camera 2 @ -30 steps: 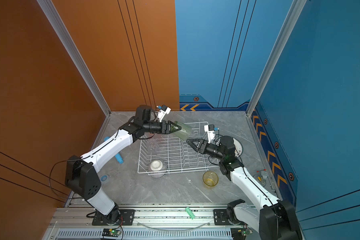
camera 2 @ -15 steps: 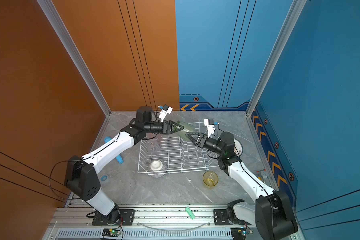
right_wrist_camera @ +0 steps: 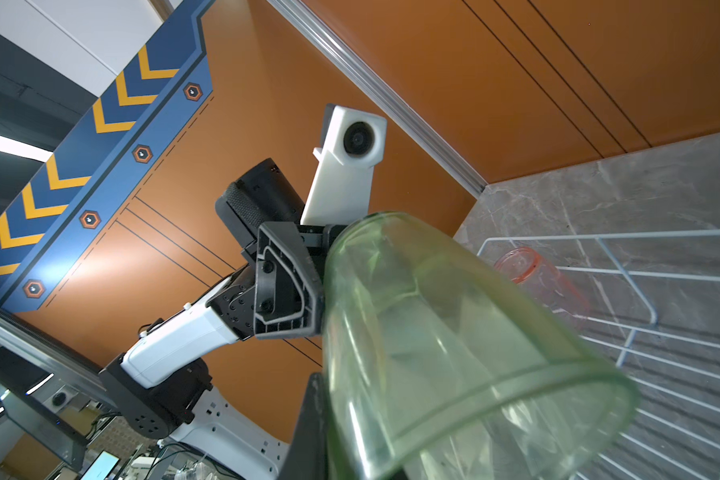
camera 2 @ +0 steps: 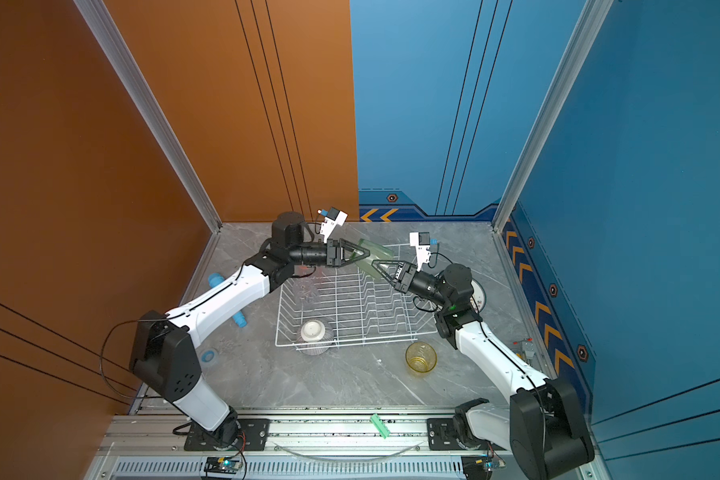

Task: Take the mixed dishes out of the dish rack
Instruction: 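Open the left gripper off the green glass while the right carries it down, then lower the green glass with the right gripper beside the yellow glass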

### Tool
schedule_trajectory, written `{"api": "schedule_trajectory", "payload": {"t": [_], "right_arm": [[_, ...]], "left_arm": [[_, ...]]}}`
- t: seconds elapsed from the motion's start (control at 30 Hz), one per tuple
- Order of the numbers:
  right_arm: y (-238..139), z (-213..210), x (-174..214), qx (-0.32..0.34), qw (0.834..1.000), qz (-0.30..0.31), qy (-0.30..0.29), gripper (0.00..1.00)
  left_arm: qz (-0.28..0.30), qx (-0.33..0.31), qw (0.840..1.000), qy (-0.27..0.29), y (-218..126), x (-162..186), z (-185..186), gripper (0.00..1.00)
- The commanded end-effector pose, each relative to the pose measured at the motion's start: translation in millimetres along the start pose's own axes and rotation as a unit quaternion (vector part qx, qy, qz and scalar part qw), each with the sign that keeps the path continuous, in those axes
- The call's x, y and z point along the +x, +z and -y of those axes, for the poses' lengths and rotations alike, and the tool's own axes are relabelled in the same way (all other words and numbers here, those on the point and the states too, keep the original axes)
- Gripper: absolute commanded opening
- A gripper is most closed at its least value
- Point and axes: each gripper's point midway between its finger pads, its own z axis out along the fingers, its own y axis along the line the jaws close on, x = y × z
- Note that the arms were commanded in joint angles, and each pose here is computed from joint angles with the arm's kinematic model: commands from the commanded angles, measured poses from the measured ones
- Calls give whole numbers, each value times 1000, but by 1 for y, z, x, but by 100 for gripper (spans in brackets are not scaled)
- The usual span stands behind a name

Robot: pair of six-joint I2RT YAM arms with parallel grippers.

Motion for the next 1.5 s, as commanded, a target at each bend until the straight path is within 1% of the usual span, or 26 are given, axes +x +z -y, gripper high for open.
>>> {"api": "schedule_trajectory", "payload": {"t": [0.0,0.1,0.17,0.2,0.23,0.27,0.33,0.43,0.47,0.53,0.67,0.77,0.8,0.83,0.87,0.93,0.97,1.0,1.03,1.1,1.2,1.27,1.37,1.47], "right_arm": [[4,-11,-12,-9,1000,12,-16,2],[5,-13,-13,-10,1000,11,-16,0],[5,-13,-13,-11,1000,13,-17,0],[5,-13,-14,-10,1000,14,-16,0],[4,-14,-14,-9,1000,17,-18,0],[3,-14,-15,-8,1000,19,-20,0],[4,-16,-13,-6,1000,11,-22,0],[6,-20,-7,-7,1000,-13,-24,0],[6,-22,-5,-8,999,-20,-26,0],[5,-26,2,-2,999,-38,-33,0],[0,-28,18,38,995,-84,-48,0],[-10,-28,36,93,985,-130,-68,0],[-16,-27,44,120,978,-152,-78,0],[-22,-27,53,152,968,-177,-95,0],[-27,-29,60,180,956,-198,-115,0],[-40,-27,75,247,923,-246,-163,0],[-48,-23,84,283,902,-271,-182,0],[-54,-21,94,310,881,-295,-199,0],[-58,-21,106,324,865,-321,-211,0],[-71,-12,128,362,824,-371,-228,0],[-88,0,161,400,772,-435,-234,0],[-95,6,184,405,751,-472,-223,0],[-97,12,215,398,733,-512,-205,0],[-98,25,233,405,712,-539,-196,0]], "left_arm": [[-6,13,1000,20,6,6,7,51],[-6,15,1000,21,6,6,8,51],[-5,16,1000,23,6,6,10,53],[-3,15,1000,24,5,6,11,57],[-1,12,1000,26,4,6,11,65],[2,10,1000,28,3,5,11,70],[10,4,999,32,-1,4,11,78],[18,2,999,39,-6,1,16,85],[21,1,999,42,-8,0,17,85],[31,-3,998,49,-14,-4,20,91],[58,-37,996,55,-32,-12,14,92],[77,-112,989,66,-53,-15,0,92],[80,-157,982,71,-62,-13,-8,92],[77,-214,971,72,-73,-9,-20,92],[74,-258,960,75,-83,-5,-27,92],[72,-335,936,81,-103,1,-40,91],[74,-370,922,81,-113,3,-47,91],[75,-396,912,82,-121,6,-52,91],[74,-415,903,82,-127,8,-57,91],[72,-454,885,77,-140,14,-67,91],[59,-491,866,67,-150,22,-83,92],[52,-503,861,63,-151,25,-90,92],[43,-510,857,58,-149,27,-99,92],[36,-511,857,55,-144,27,-105,92]]}}
